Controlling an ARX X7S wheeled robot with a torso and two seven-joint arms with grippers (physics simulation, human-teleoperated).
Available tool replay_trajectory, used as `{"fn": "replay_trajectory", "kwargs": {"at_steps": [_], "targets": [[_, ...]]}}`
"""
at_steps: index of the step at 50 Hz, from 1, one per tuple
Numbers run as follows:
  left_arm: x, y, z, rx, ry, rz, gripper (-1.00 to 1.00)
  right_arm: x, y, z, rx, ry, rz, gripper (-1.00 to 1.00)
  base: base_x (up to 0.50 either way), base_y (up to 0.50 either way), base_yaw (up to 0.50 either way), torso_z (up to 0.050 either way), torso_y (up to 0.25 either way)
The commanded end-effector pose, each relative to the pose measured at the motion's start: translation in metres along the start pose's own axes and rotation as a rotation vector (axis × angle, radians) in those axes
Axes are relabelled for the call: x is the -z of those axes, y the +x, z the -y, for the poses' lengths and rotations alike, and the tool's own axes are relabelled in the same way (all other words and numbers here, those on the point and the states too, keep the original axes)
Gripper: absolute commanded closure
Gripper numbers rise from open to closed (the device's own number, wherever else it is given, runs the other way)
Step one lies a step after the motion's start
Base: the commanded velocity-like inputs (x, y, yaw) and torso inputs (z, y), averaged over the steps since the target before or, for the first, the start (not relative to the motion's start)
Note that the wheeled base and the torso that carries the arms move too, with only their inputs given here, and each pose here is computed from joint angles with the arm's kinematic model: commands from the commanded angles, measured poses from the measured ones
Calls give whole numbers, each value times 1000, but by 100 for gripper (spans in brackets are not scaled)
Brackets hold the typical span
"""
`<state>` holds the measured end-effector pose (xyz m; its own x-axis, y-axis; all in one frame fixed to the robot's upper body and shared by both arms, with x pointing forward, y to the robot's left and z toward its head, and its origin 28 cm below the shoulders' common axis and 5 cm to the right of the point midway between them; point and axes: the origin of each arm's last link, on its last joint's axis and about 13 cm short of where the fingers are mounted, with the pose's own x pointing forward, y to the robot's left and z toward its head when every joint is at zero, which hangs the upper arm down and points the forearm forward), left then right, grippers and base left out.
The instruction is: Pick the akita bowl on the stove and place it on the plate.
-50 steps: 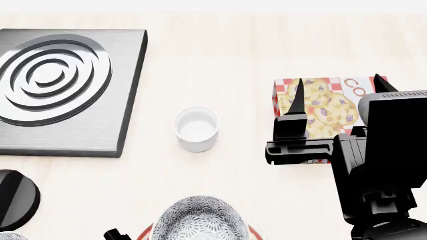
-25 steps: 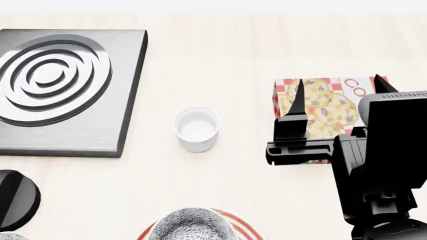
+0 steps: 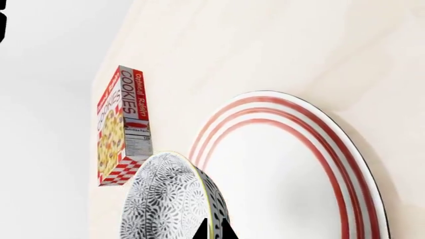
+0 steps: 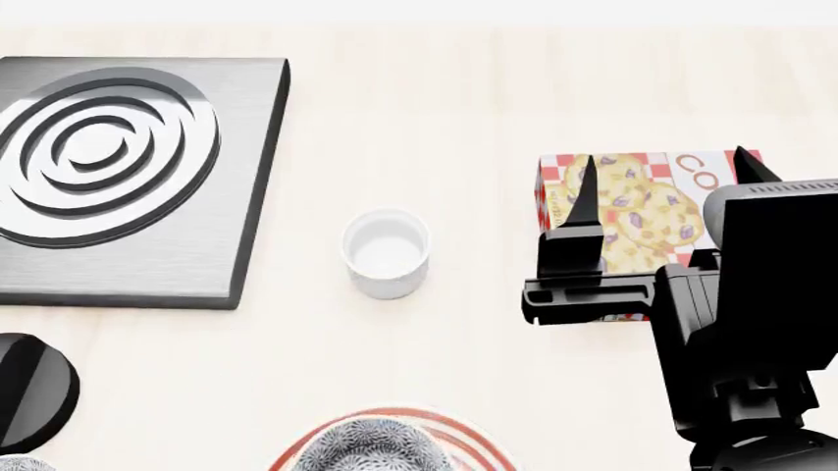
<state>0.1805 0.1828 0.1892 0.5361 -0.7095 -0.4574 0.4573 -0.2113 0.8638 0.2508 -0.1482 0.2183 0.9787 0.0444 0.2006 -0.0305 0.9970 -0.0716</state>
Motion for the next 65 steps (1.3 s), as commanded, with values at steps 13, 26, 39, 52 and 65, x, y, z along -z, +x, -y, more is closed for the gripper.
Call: {"fn": "replay_trajectory", "kwargs": {"at_steps": [13,26,39,52,65], "targets": [[2,6,4,-26,13,2,100,-2,-1,-1,1,1,0,-100,0,0,0,0,1],[4,9,9,-16,8,-3,100,-1,0,0,0,0,0,-100,0,0,0,0,0],[5,10,10,-18,3,-7,100,-2,-1,0,0,-1,1,-100,0,0,0,0,1],[6,13,13,-17,-3,-7,100,-2,-1,0,-1,-2,0,-100,0,0,0,1,0],[6,15,16,-18,-6,-7,100,-2,-1,-1,-2,0,0,-100,0,0,0,0,0]]}}
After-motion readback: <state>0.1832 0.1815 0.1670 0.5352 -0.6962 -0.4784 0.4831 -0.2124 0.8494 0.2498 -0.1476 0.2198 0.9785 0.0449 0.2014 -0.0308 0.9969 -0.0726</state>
